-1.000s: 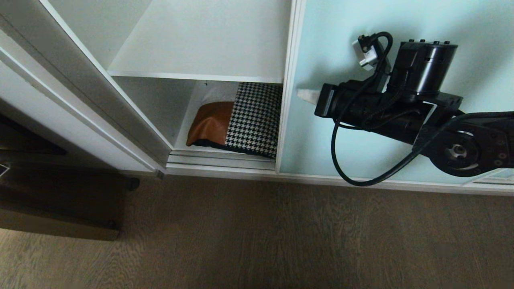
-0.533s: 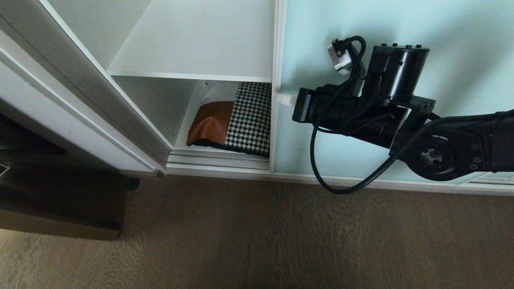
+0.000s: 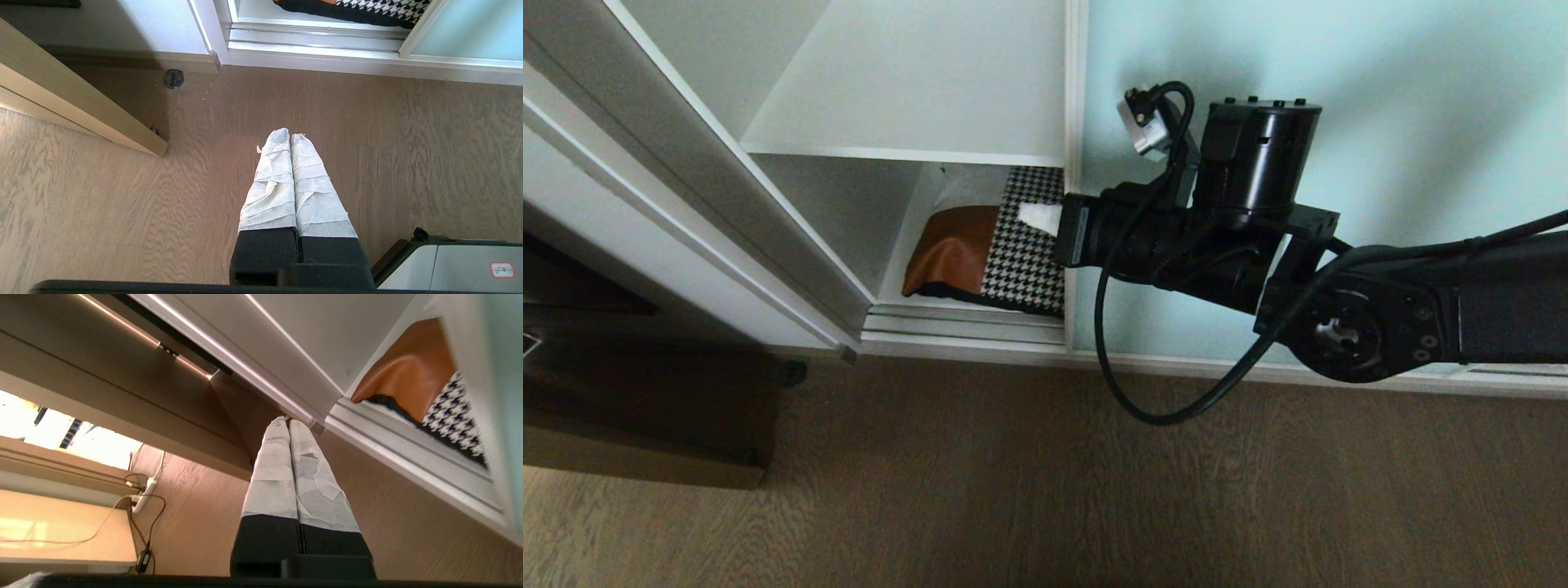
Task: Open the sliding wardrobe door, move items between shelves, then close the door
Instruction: Close the door
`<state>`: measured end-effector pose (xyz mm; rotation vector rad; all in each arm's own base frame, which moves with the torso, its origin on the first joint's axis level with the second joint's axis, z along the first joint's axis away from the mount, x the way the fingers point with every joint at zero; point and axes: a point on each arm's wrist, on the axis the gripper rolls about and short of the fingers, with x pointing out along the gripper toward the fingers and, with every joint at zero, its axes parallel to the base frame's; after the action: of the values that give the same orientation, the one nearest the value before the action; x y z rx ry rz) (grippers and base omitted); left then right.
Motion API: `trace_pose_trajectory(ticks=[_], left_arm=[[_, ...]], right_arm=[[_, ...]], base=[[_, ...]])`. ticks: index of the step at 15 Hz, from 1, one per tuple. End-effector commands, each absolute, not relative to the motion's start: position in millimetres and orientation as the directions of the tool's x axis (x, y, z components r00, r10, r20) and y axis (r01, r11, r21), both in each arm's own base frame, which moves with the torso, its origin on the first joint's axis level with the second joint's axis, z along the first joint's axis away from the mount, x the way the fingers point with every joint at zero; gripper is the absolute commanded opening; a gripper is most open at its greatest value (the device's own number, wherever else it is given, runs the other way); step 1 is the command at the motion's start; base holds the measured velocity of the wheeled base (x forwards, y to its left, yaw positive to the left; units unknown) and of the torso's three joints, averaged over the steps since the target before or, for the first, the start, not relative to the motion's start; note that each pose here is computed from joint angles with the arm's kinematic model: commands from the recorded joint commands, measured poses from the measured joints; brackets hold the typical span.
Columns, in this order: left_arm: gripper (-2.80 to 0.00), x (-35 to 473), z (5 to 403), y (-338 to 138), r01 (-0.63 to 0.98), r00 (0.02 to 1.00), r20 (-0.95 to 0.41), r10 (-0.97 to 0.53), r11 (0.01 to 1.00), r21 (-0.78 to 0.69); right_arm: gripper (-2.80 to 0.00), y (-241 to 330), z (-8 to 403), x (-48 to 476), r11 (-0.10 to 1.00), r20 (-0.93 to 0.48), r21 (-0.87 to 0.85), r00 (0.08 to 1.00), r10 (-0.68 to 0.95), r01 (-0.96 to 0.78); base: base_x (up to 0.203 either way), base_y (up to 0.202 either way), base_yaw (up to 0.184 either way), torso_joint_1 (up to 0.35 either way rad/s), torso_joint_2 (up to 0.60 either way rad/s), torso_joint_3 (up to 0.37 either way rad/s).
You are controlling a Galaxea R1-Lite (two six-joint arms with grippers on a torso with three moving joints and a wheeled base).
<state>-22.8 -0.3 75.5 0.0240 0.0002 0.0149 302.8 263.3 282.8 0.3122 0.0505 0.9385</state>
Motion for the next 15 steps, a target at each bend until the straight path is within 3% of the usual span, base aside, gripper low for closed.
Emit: trace_pose_trajectory(ticks=[1,7,11,15], left_arm=[[-2.80,-23,75,0,-0.015,1.000,-0.003,0.015,1.000,0.025],[-2.80,-23,75,0,-0.015,1.000,-0.003,0.015,1.000,0.025],[-2.80,-23,75,0,-0.015,1.000,-0.003,0.015,1.000,0.025],[-2.80,-23,75,0,-0.015,1.000,-0.002,0.015,1.000,0.025]], right_arm=[[-2.80,253,285,285,0.536,0.086,0.286,0.579,0.811,-0.794],[-2.80,197,322,206,0.510,0.161,0.261,0.558,0.814,-0.819],[-2.80,147,327,168,0.717,0.163,0.218,0.749,0.642,-0.662],[-2.80,97,322,121,0.854,0.176,0.177,0.870,0.461,-0.489]], base=[[0.000,0.000,0.000,0.000,0.00,0.000],[0.000,0.000,0.000,0.000,0.00,0.000],[0.000,0.000,0.000,0.000,0.00,0.000],[0.000,0.000,0.000,0.000,0.00,0.000]])
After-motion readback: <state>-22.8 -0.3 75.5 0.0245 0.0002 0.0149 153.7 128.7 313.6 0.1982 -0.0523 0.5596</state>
